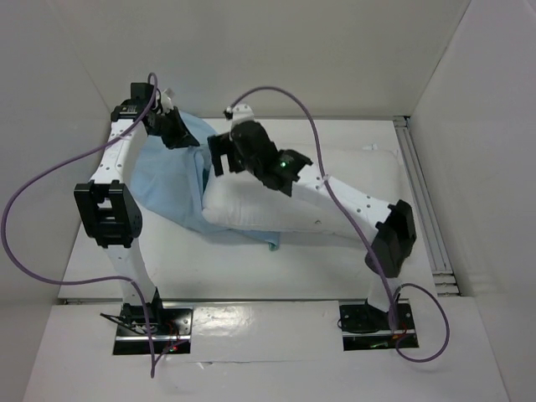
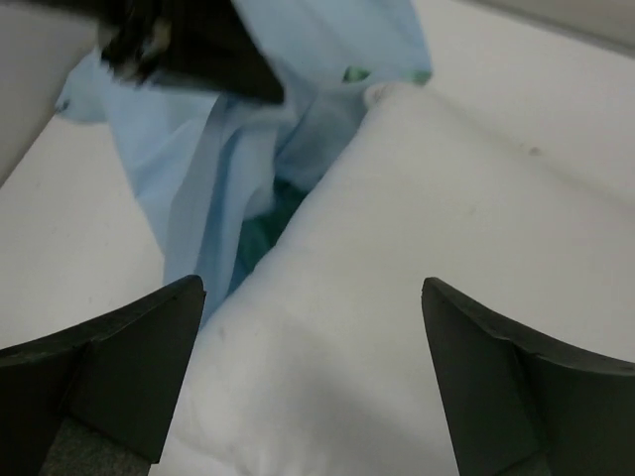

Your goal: Put the pillow into the pillowcase

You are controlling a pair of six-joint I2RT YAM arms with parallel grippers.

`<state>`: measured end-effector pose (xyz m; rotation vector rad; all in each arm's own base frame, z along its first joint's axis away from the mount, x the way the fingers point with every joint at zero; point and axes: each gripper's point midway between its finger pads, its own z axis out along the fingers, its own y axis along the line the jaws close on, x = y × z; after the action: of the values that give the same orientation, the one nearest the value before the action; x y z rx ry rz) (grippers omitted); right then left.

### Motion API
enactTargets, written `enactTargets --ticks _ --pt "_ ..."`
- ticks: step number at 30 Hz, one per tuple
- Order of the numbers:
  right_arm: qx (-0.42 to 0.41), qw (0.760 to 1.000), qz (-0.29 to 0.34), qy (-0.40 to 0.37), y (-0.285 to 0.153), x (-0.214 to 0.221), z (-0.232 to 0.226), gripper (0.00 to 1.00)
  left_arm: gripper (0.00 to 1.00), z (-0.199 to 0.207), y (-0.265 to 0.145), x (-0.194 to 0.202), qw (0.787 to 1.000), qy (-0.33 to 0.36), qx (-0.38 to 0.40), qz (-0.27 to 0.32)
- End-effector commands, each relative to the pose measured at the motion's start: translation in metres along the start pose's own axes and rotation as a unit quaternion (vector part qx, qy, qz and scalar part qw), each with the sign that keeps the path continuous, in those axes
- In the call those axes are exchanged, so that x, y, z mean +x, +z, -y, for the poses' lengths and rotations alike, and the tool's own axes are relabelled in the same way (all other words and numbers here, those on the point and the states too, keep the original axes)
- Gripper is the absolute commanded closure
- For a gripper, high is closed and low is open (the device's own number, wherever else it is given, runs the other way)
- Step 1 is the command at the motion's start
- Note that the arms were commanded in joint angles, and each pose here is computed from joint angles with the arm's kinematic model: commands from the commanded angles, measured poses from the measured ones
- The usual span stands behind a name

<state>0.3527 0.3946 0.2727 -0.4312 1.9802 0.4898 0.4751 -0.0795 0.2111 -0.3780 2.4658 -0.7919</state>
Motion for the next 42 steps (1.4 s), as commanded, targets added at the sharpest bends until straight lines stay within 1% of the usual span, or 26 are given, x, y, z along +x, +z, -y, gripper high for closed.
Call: enactTargets --ticks 1,2,3,4,5,6,9,11,12,13,15,16,18,19,20,21,22,24,25,27,28,32,35,37,40,42 --pt "0.07 0.994 -0.077 -0.019 0.05 0.027 0.037 0.03 1.0 0.004 0.003 -0.009 1.0 -0.003 0.016 0.012" --pt "0.079 0.991 -0.107 -0.027 0.057 0.038 0.039 0.01 1.0 0.004 0.003 -0.009 1.0 -0.003 0.016 0.012" --pt "0.071 0.994 -0.079 -0.015 0.064 0.005 0.034 0.0 1.0 0.007 0.001 -0.012 1.0 -0.001 0.018 0.016" --pt "0.081 0.99 -0.115 -0.025 0.094 0.037 0.036 0.0 1.0 0.004 0.005 -0.011 1.0 -0.003 0.016 0.012" --pt "0.088 0.986 -0.137 -0.031 0.099 0.047 0.038 0.0 1.0 0.006 0.003 -0.013 1.0 -0.006 0.018 0.016" --pt "0.079 0.99 -0.115 -0.022 0.104 0.027 0.034 0.0 1.0 0.006 0.005 -0.015 1.0 -0.006 0.018 0.016" --pt "0.058 0.987 -0.152 -0.003 0.127 0.063 0.031 0.0 1.0 0.002 0.012 -0.015 1.0 -0.008 0.016 0.011" --pt "0.045 0.988 -0.147 0.01 0.131 0.067 0.032 0.0 1.0 0.005 0.01 -0.018 1.0 -0.006 0.018 0.016" --pt "0.05 0.985 -0.164 0.017 0.132 0.082 0.04 0.13 1.0 0.005 0.01 -0.018 1.0 -0.006 0.018 0.016" --pt "0.048 0.985 -0.164 0.021 0.132 0.081 0.044 0.31 1.0 0.004 0.01 -0.018 1.0 -0.001 0.018 0.016" --pt "0.034 0.986 -0.161 0.024 0.125 0.078 0.04 0.79 1.0 0.001 0.013 -0.017 1.0 0.003 0.016 0.012" --pt "0.033 0.987 -0.155 0.025 0.121 0.073 0.039 1.0 1.0 0.001 0.013 -0.017 1.0 0.003 0.016 0.012" --pt "0.018 0.993 -0.111 0.027 0.103 0.041 0.035 1.0 1.0 -0.001 0.009 -0.02 1.0 0.006 0.014 0.015" --pt "0.021 0.992 -0.122 0.025 0.097 0.053 0.039 1.0 1.0 -0.001 0.009 -0.017 1.0 0.008 0.017 0.009" --pt "0.009 0.995 -0.095 0.031 0.077 0.03 0.035 1.0 1.0 -0.002 0.005 -0.022 1.0 0.012 0.022 0.013" --pt "0.005 0.996 -0.083 0.033 0.069 0.024 0.035 1.0 1.0 -0.005 0.003 -0.024 1.0 0.009 0.02 0.016" --pt "0.0 0.996 -0.087 0.027 0.065 0.034 0.037 1.0 1.0 -0.002 0.0 -0.025 0.999 0.014 0.025 0.015" --pt "-0.017 0.997 -0.072 0.024 0.041 0.023 0.03 1.0 1.0 0.002 -0.003 -0.025 0.999 0.016 0.03 0.015" --pt "-0.024 0.996 -0.082 0.015 0.037 0.035 0.025 1.0 1.0 0.004 -0.001 -0.026 0.999 0.021 0.037 0.013" --pt "-0.034 0.996 -0.086 0.012 0.029 0.038 0.018 1.0 1.0 0.01 -0.004 -0.027 0.998 0.024 0.051 0.011" --pt "-0.033 0.995 -0.09 0.011 0.029 0.042 0.019 1.0 1.0 0.015 -0.004 -0.025 0.998 0.024 0.064 0.006" --pt "-0.071 0.992 -0.101 -0.018 0.025 0.062 -0.019 1.0 1.0 0.021 -0.003 -0.025 0.997 0.032 0.074 0.007" --pt "-0.094 0.989 -0.105 -0.043 0.024 0.073 -0.046 1.0 1.0 0.033 0.003 -0.018 0.995 0.046 0.088 -0.005" --pt "-0.089 0.989 -0.108 -0.055 0.032 0.08 -0.049 1.0 1.0 0.039 0.004 -0.013 0.994 0.054 0.097 -0.011" --pt "-0.09 0.988 -0.105 -0.062 0.037 0.077 -0.057 1.0 1.0 0.043 0.006 -0.007 0.991 0.078 0.105 -0.02" --pt "-0.093 0.989 -0.098 -0.067 0.043 0.071 -0.061 1.0 1.0 0.047 -0.003 0.004 0.989 0.096 0.107 -0.033"
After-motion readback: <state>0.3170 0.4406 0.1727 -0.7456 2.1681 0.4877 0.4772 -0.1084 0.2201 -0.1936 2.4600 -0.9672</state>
